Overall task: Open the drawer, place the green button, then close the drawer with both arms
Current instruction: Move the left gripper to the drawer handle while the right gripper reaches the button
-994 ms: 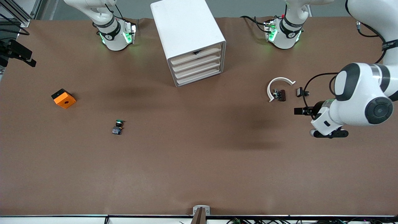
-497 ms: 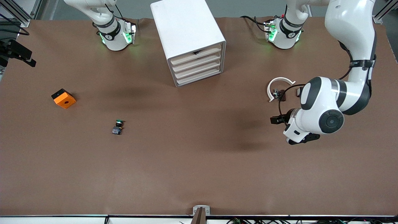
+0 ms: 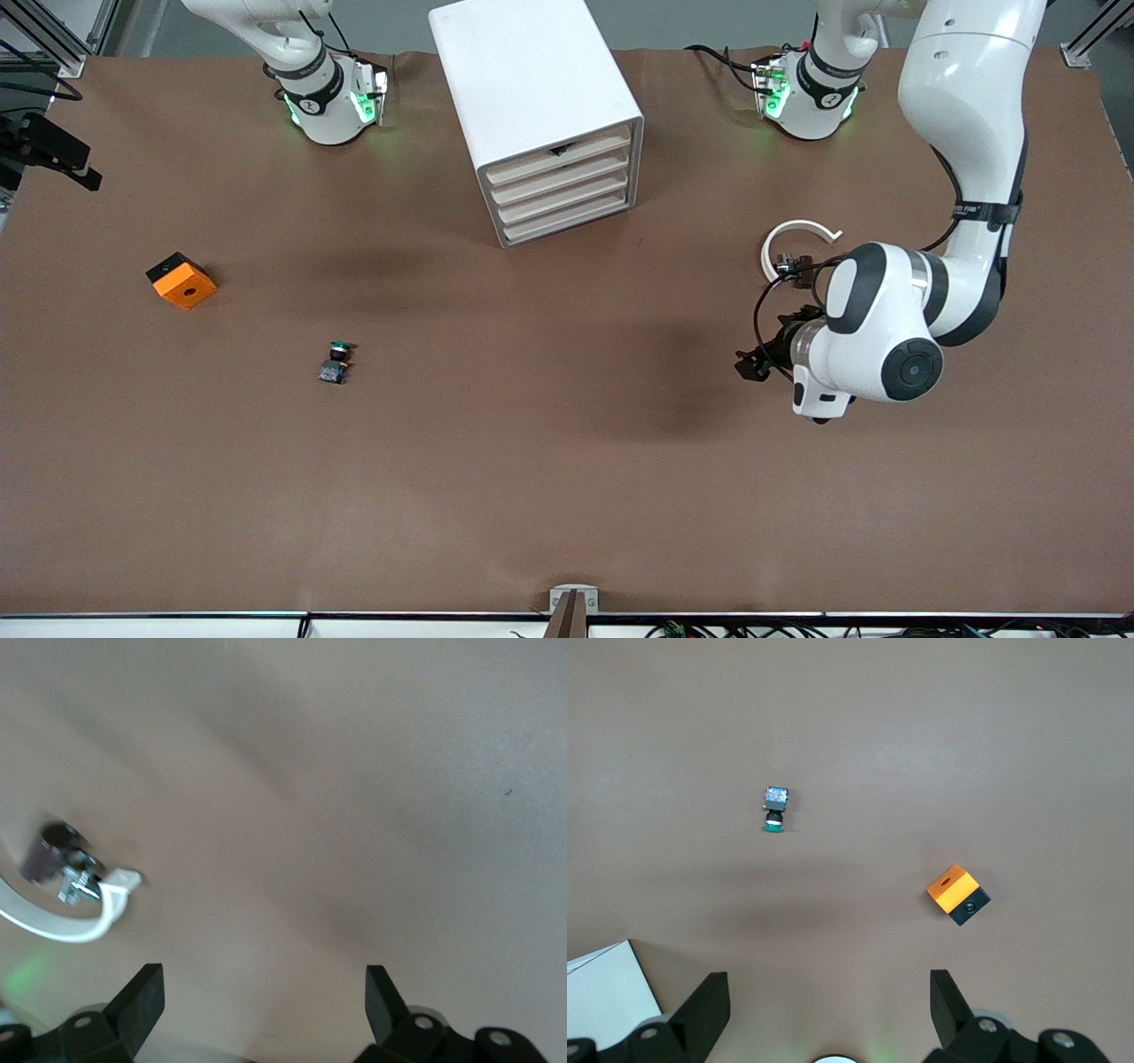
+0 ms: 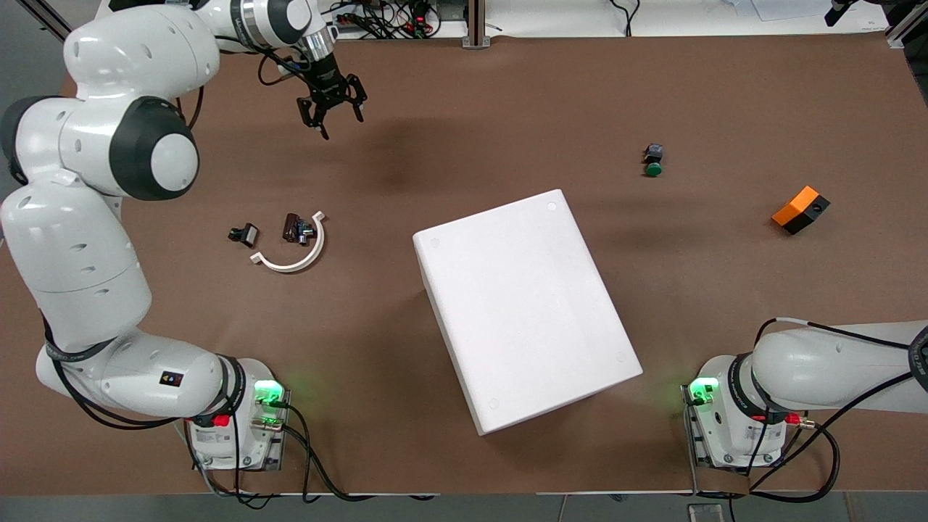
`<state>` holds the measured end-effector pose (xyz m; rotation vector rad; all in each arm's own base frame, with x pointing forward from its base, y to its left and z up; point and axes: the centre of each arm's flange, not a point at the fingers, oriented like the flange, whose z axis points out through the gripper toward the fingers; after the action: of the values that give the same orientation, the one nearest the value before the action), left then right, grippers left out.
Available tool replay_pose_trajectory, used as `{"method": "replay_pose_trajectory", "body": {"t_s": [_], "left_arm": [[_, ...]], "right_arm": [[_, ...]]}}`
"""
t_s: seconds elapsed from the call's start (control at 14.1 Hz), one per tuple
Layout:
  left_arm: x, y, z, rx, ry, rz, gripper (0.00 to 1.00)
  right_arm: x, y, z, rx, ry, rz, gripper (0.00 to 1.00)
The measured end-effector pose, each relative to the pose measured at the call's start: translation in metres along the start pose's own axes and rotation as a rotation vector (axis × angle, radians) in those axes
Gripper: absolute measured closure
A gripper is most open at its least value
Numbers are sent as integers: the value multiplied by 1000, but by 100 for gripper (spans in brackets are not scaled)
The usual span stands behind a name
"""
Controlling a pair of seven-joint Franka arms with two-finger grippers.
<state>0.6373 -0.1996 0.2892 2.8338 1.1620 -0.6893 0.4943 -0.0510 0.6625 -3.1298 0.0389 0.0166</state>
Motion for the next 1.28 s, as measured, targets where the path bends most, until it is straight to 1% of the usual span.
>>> {"method": "replay_pose_trajectory", "body": {"t_s": [0.21,0.36,0.5,0.57,0.78,1.14,1.21,1.28], "left_arm": [[-10,15,27,39,-26,-143,0],[-17,19,50,95,-53,-224,0],[-17,21,70,135,-87,-351,0],[-17,21,78,158,-111,-409,0],[-30,24,89,242,-182,-507,0],[-43,29,106,320,-295,-673,0],[-45,29,109,344,-316,-703,0],[-47,28,113,373,-336,-729,0]], "right_arm": [[0,0,0,0,0,1,0],[0,1,-1,0,1,2,0],[0,3,-1,1,-1,6,0],[0,4,2,2,-19,7,0],[18,0,29,1,-84,0,0],[65,-1,89,-5,-177,-2,0],[74,3,102,-6,-188,4,0],[82,6,113,-7,-183,10,0]]}}
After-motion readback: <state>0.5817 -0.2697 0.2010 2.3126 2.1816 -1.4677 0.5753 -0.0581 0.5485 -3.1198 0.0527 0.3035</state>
